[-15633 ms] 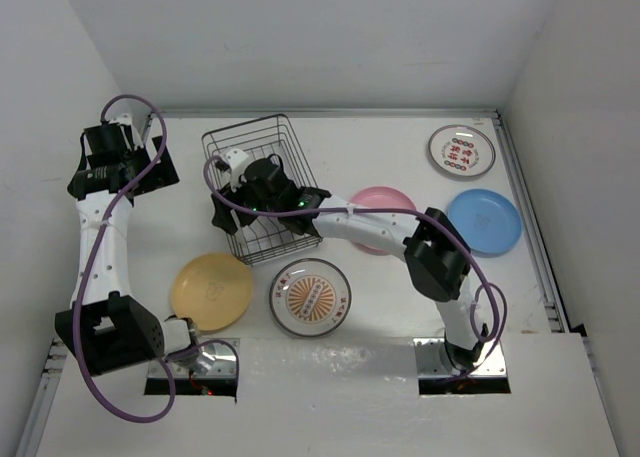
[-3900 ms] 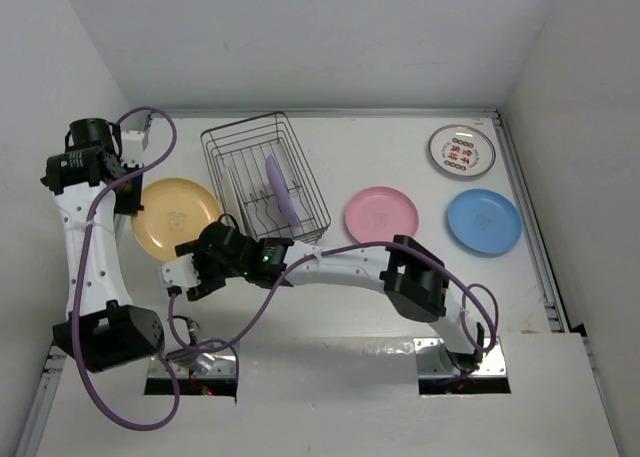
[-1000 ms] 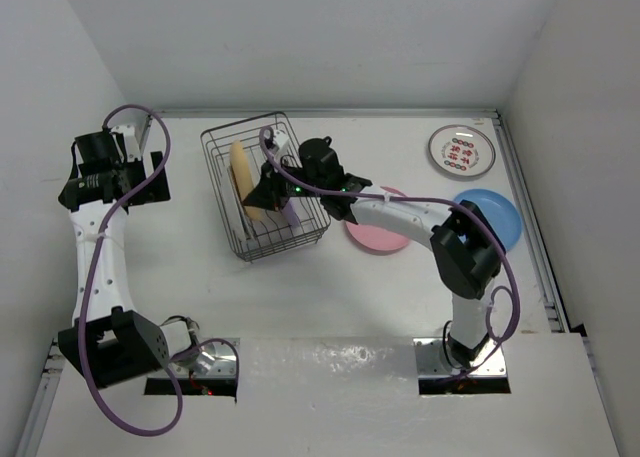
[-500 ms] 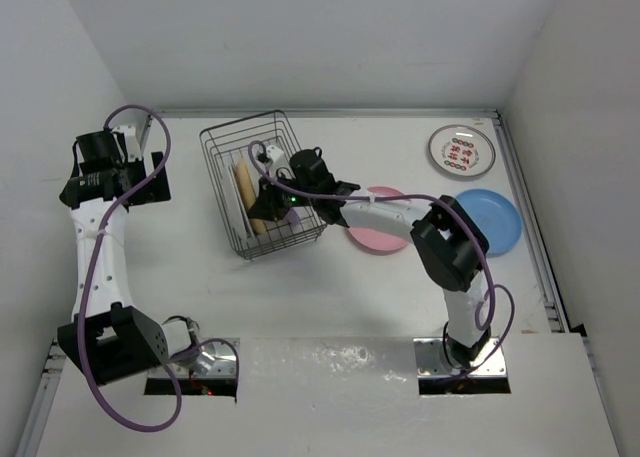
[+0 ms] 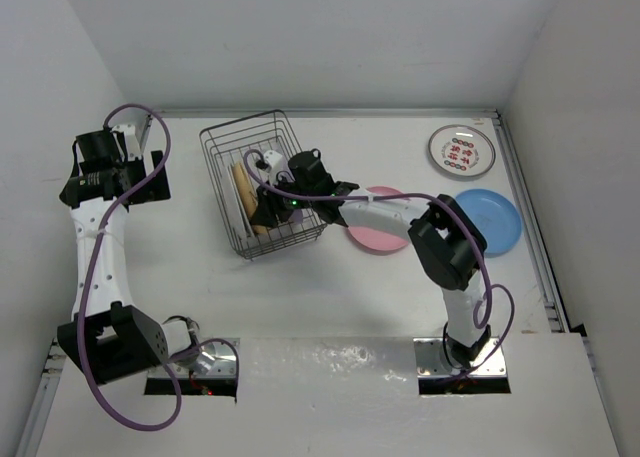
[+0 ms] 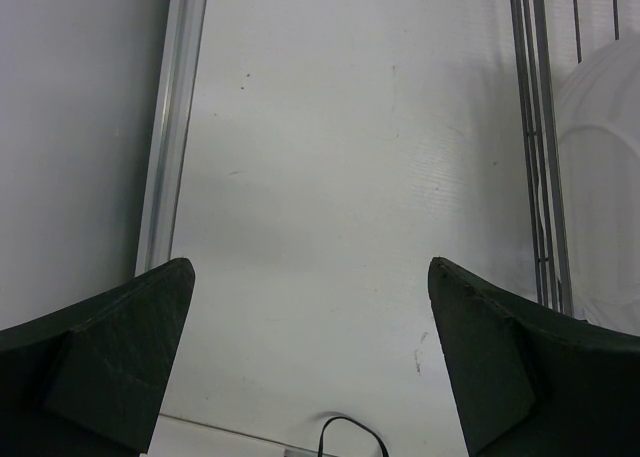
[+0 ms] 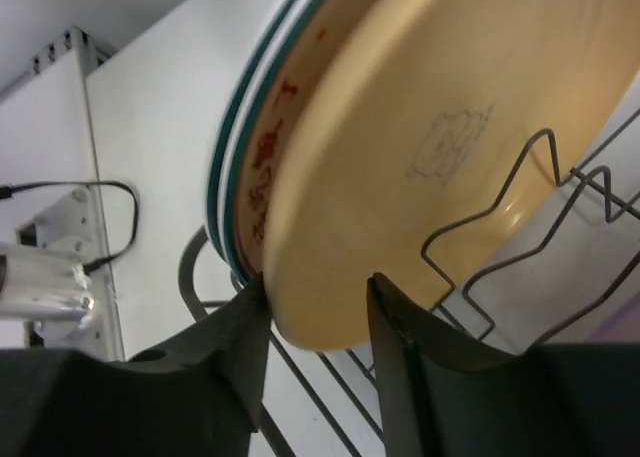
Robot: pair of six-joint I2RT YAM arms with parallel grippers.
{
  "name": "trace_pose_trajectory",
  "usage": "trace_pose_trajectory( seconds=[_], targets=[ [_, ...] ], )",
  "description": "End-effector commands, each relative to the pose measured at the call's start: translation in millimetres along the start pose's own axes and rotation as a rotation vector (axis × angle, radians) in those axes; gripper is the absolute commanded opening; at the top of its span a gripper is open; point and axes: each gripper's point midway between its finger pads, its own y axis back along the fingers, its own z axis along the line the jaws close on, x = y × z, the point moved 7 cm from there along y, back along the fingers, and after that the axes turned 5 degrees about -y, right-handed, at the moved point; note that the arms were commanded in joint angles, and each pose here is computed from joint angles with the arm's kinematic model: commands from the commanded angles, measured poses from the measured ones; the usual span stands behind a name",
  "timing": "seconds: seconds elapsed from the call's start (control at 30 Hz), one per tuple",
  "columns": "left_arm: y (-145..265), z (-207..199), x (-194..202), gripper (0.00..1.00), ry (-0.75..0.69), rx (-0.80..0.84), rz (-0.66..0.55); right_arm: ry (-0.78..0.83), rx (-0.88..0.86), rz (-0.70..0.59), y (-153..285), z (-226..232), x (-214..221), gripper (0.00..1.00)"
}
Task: Load the plates into the dish rack
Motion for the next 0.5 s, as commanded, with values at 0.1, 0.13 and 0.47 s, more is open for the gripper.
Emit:
trace_pose_trajectory(
  seconds=[0.1,0.13,0.47],
  targets=[
    [-3.2,-0.5,-5.1,0.99,0.009,0.006,-0.027,0.110,0.001,-0.026,13.9,7.3,-26.9,0.49],
    [-3.7,-0.8,-5.0,0.99,0.009,0.009,-0.026,0.120,-0.001,-0.030,16.7,9.5,-29.7,0.50],
    [-7.6,-0.6,-10.5,0.99,0.012,0.017,-0.031,0.288,-0.072,-0.087,52.5,55.5,-71.8,0.52]
  ],
)
